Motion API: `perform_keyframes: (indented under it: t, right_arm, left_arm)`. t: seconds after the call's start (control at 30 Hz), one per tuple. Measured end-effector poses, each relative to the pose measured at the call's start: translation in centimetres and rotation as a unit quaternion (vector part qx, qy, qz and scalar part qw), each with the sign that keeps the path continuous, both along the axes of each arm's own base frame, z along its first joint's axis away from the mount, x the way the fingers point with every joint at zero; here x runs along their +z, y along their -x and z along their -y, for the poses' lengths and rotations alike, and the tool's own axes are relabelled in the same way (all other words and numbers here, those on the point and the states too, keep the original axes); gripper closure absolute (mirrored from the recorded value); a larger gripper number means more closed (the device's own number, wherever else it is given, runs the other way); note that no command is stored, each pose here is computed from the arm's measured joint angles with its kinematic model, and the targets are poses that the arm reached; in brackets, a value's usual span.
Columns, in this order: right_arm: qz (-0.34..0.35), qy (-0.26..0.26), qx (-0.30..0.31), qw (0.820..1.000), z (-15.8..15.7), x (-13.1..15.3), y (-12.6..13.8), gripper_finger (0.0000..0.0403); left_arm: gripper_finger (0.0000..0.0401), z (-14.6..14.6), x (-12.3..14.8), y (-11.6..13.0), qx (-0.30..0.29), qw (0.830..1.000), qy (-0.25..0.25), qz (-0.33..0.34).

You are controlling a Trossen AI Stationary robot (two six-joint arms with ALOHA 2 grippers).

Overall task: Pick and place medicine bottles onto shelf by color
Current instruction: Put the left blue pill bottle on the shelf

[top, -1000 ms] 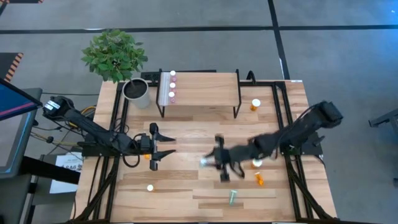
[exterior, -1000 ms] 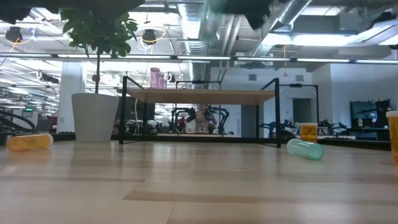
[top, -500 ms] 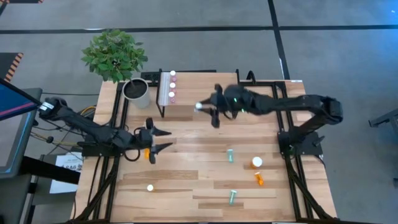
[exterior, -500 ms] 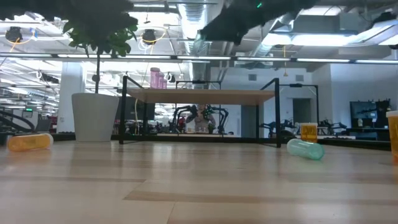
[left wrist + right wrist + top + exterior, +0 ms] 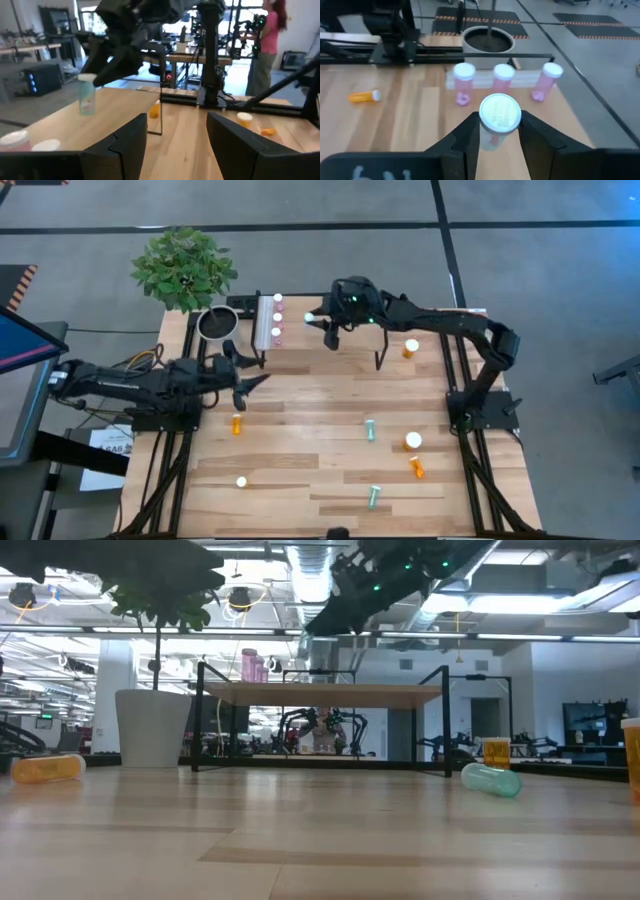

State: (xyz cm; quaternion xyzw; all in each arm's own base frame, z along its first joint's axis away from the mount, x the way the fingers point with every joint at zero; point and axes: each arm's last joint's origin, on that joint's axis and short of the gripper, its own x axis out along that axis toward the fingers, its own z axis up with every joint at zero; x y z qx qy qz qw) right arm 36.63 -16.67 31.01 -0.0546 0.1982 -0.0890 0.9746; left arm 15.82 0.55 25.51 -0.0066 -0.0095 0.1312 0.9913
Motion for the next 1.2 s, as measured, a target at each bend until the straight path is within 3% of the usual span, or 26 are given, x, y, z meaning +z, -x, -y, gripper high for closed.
perform_keyframes:
  t: [0.2,0.53,1.2]
  right_arm:
    - [-0.016,0.008,-0.023,1.0,3.3,0.4,-1.1,0.0255]
    - [-0.041,-0.025,-0.064,0.997,8.2,-1.8,-0.4,0.0255]
    - [-0.028,-0.018,-0.046,0.998,8.1,-2.7,-1.6,0.0255]
  left_arm:
    - [0.0208,-1.4,0.2,0.4,0.003,1.0,0.021,0.01]
    - [0.0208,-2.1,0.0,0.4,0.021,0.999,0.025,0.005]
    - [0.0208,-2.1,-0.1,0.3,0.02,0.999,0.025,0.001]
